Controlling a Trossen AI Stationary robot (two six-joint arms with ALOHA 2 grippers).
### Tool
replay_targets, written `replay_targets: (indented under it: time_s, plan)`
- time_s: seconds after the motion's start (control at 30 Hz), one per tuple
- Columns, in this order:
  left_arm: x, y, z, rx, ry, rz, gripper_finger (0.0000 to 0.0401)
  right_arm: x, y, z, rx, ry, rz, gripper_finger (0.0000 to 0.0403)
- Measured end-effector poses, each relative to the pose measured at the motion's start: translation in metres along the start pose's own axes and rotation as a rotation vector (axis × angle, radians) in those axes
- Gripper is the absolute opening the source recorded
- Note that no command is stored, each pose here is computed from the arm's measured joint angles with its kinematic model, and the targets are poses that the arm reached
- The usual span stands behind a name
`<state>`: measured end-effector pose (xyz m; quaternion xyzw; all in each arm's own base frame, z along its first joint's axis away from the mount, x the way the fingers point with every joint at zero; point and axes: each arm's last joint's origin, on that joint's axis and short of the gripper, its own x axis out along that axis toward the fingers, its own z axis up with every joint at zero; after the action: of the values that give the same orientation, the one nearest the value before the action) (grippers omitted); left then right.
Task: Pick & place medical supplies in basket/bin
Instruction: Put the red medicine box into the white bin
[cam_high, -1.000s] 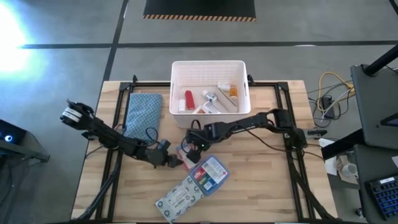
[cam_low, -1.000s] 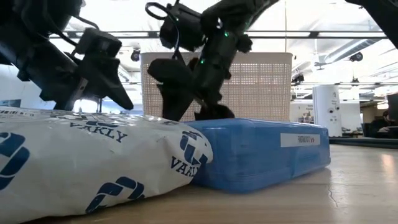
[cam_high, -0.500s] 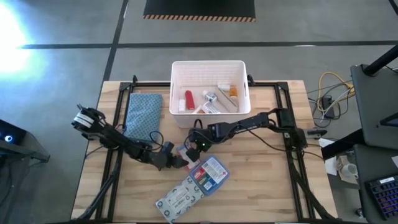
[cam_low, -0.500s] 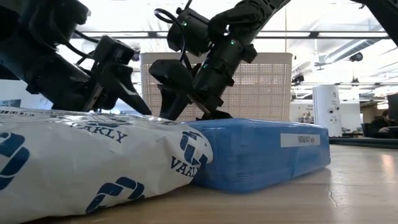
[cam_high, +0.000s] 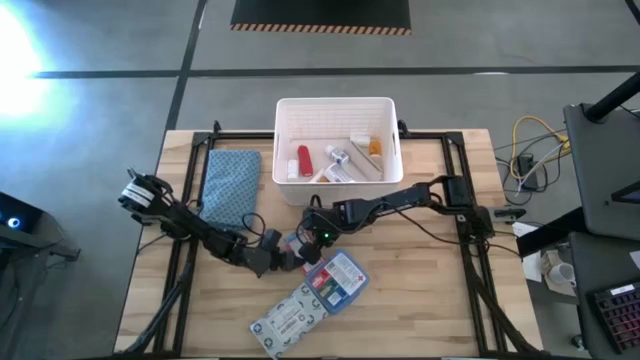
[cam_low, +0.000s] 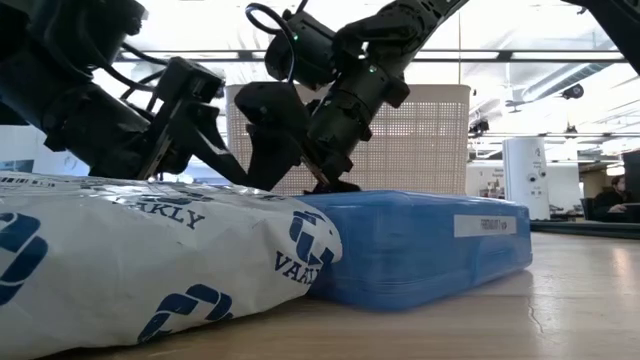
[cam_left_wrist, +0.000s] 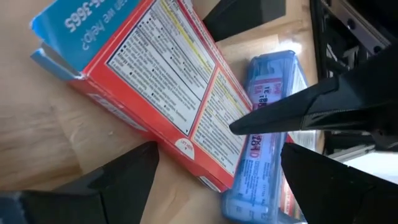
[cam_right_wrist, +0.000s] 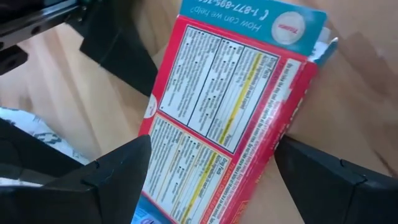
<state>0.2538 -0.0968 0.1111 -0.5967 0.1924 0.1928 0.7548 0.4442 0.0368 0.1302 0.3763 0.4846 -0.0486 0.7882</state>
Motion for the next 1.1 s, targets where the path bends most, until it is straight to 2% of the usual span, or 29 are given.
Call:
replay_targets:
  time_s: [0.17,0.53,0.8,1.1]
  plan:
    - [-0.002,-0.006,0.001,0.058,-0.017,-0.019,0.0322,0.000,0.001,0.000,-0.020,0.009,0.018,0.0327]
    - [-0.002,-0.007,0.001,0.073,-0.020,-0.016,0.0322,-0.011,0.006,0.001,-0.110,0.004,0.037,0.0327]
    - [-0.003,-0.005,-0.001,0.086,0.014,-0.012,0.0322,-0.014,0.010,0.001,-0.116,0.006,0.061,0.0327]
    - [-0.004,-0.003,-0.003,0.109,0.041,-0.001,0.0322,-0.047,0.031,0.006,-0.181,-0.041,0.157,0.0327]
